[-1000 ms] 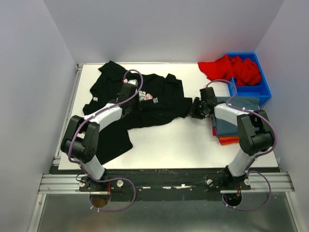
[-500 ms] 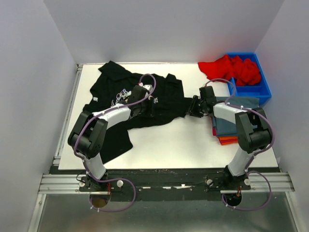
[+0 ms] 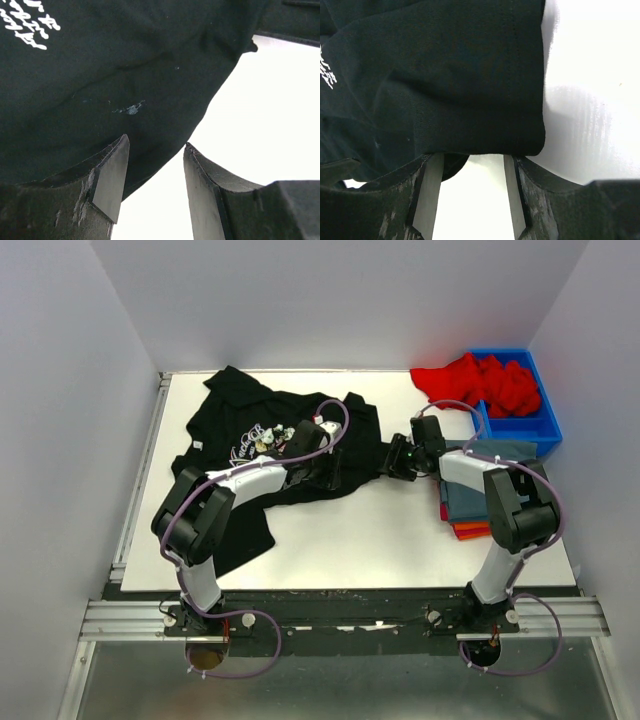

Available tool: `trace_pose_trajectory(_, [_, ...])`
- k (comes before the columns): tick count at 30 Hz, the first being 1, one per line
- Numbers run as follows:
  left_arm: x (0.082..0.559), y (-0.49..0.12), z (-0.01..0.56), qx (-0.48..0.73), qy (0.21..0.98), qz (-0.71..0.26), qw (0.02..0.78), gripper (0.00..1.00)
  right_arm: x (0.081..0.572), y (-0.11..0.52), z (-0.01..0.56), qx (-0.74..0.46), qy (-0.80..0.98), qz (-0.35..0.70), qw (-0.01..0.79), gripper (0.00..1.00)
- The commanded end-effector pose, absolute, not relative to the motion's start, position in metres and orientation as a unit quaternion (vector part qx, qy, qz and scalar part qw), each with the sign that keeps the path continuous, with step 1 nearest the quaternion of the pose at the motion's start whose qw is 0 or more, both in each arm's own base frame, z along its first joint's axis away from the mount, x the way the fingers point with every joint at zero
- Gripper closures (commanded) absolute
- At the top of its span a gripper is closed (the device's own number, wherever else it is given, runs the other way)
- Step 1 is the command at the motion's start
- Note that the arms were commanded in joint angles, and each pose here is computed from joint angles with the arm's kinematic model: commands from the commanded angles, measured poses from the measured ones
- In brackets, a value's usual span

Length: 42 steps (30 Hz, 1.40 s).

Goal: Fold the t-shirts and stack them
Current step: Flatten out the tshirt

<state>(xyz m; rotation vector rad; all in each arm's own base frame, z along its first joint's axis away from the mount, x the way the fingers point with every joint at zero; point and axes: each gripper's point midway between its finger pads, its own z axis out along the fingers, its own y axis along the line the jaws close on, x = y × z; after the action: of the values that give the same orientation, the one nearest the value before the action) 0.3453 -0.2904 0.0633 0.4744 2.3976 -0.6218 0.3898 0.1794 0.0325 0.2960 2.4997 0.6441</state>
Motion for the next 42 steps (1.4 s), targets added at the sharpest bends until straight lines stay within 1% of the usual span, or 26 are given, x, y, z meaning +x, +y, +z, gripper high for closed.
trace_pose_trajectory(1, [0.353,-0.288,0.066,0.192,0.907,-0.196,0.32,0.41,0.39,0.195,0.031,0.093,0.925,0.262,0.26,0.41])
trace_pose_trajectory(6, [0.353,-0.29,0.073,0.198,0.899,-0.201,0.336,0.41,0.387,0.194,0.045,0.085,0.917,0.27,0.282,0.42])
trace_pose_trajectory(9, [0.353,-0.288,0.071,0.21,0.9,-0.175,0.339,0.41,0.389,0.201,0.052,0.074,0.909,0.289,0.29,0.42])
trace_pose_trajectory(14, [0.354,-0.29,0.065,0.23,0.9,-0.134,0.345,0.4,0.389,0.211,0.047,0.067,0.908,0.308,0.275,0.43])
trace_pose_trajectory(16, [0.354,-0.29,0.058,0.237,0.903,-0.112,0.34,0.41,0.39,0.216,0.042,0.066,0.91,0.312,0.265,0.52])
trace_pose_trajectory(17, [0.355,-0.29,0.055,0.24,0.904,-0.105,0.337,0.41,0.391,0.217,0.041,0.065,0.911,0.312,0.261,0.62])
trace_pose_trajectory(18, [0.356,-0.288,0.054,0.239,0.906,-0.098,0.336,0.41,0.391,0.217,0.038,0.067,0.913,0.31,0.255,0.74])
trace_pose_trajectory(20, [0.357,-0.289,0.051,0.239,0.907,-0.093,0.335,0.41,0.392,0.213,0.04,0.069,0.915,0.299,0.262,0.96])
trace_pose_trajectory(21, [0.358,-0.289,0.051,0.238,0.907,-0.093,0.335,0.41,0.389,0.208,0.042,0.072,0.919,0.287,0.261,0.99])
trace_pose_trajectory(25, [0.356,-0.293,0.039,0.247,0.912,-0.094,0.315,0.44,0.391,0.189,0.059,0.088,0.917,0.246,0.3,0.99])
trace_pose_trajectory(27, [0.355,-0.294,0.032,0.251,0.916,-0.091,0.301,0.5,0.391,0.18,0.067,0.094,0.914,0.229,0.321,0.99])
trace_pose_trajectory(28, [0.354,-0.294,0.031,0.252,0.917,-0.09,0.297,0.56,0.391,0.175,0.069,0.1,0.914,0.217,0.327,0.99])
trace_pose_trajectory(29, [0.355,-0.294,0.028,0.253,0.918,-0.088,0.293,0.7,0.391,0.169,0.072,0.106,0.913,0.205,0.335,0.99])
trace_pose_trajectory(31, [0.353,-0.296,0.026,0.257,0.919,-0.091,0.286,0.9,0.392,0.161,0.077,0.116,0.91,0.191,0.349,0.99])
trace_pose_trajectory(32, [0.353,-0.297,0.026,0.258,0.918,-0.094,0.284,0.99,0.391,0.159,0.078,0.118,0.909,0.187,0.353,0.99])
trace_pose_trajectory(37, [0.349,-0.3,0.029,0.264,0.916,-0.106,0.281,1.0,0.39,0.149,0.079,0.132,0.908,0.165,0.361,0.99])
trace_pose_trajectory(42, [0.359,-0.279,0.039,0.237,0.92,-0.067,0.305,1.0,0.39,0.133,0.077,0.151,0.912,0.124,0.362,0.99])
